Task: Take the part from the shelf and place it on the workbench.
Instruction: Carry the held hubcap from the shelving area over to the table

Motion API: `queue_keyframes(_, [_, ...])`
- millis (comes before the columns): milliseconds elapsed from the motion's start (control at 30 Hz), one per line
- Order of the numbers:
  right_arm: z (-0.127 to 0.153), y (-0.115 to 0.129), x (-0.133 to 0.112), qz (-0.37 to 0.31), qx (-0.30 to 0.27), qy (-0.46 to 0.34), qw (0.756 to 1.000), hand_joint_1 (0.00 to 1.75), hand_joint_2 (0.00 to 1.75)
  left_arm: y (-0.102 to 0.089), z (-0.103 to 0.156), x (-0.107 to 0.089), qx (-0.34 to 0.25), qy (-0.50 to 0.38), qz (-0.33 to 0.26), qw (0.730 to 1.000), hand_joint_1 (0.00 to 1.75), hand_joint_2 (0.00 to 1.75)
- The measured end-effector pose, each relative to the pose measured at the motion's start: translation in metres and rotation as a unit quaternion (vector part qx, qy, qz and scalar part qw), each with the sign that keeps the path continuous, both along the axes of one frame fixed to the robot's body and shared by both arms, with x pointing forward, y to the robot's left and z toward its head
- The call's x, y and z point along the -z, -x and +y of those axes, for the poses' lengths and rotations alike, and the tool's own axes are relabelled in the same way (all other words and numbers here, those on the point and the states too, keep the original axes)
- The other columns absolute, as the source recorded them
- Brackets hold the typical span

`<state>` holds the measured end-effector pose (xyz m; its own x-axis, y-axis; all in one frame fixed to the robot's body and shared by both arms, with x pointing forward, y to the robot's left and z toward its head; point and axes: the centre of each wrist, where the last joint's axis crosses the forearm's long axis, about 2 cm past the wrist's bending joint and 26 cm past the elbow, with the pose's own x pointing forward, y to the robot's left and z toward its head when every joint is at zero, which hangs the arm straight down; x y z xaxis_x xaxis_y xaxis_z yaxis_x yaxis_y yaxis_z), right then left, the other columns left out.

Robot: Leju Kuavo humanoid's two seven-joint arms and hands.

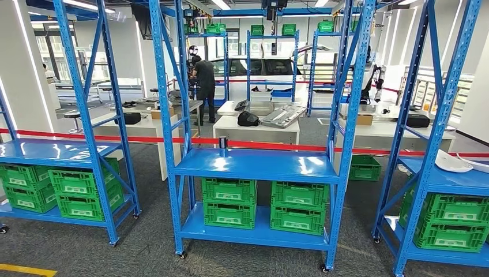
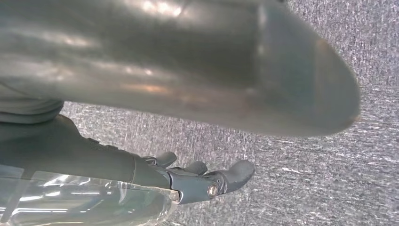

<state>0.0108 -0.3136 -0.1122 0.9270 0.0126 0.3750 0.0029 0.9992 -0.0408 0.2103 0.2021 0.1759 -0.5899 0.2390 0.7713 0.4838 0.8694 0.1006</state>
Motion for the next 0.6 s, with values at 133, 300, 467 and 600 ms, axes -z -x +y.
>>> queue_keyframes(133, [-0.0015,-0.0007,-0.0001,-0.001,-0.002,0.001,1.0,0.0,0.0,0.0004,-0.0006,-0.0023,0.008,0.006,-0.002,1.0,1.75,1.75])
queue_keyframes(300, [-0.0011,-0.0021,-0.0002,-0.003,-0.003,0.0,1.0,0.0,0.0,0.001,0.0003,-0.0033,0.018,0.01,0.001,1.0,1.75,1.75])
queue_keyframes(467, [-0.0012,-0.0025,-0.0002,-0.003,-0.005,-0.001,1.0,0.0,0.0,0.0021,0.0005,-0.0026,0.03,0.011,0.006,0.999,1.75,1.75])
queue_keyframes(600, [0.0003,-0.0036,-0.0003,-0.004,-0.006,-0.003,1.0,0.0,0.0,0.0017,0.0006,-0.0041,0.034,0.012,0.004,0.999,1.75,1.75])
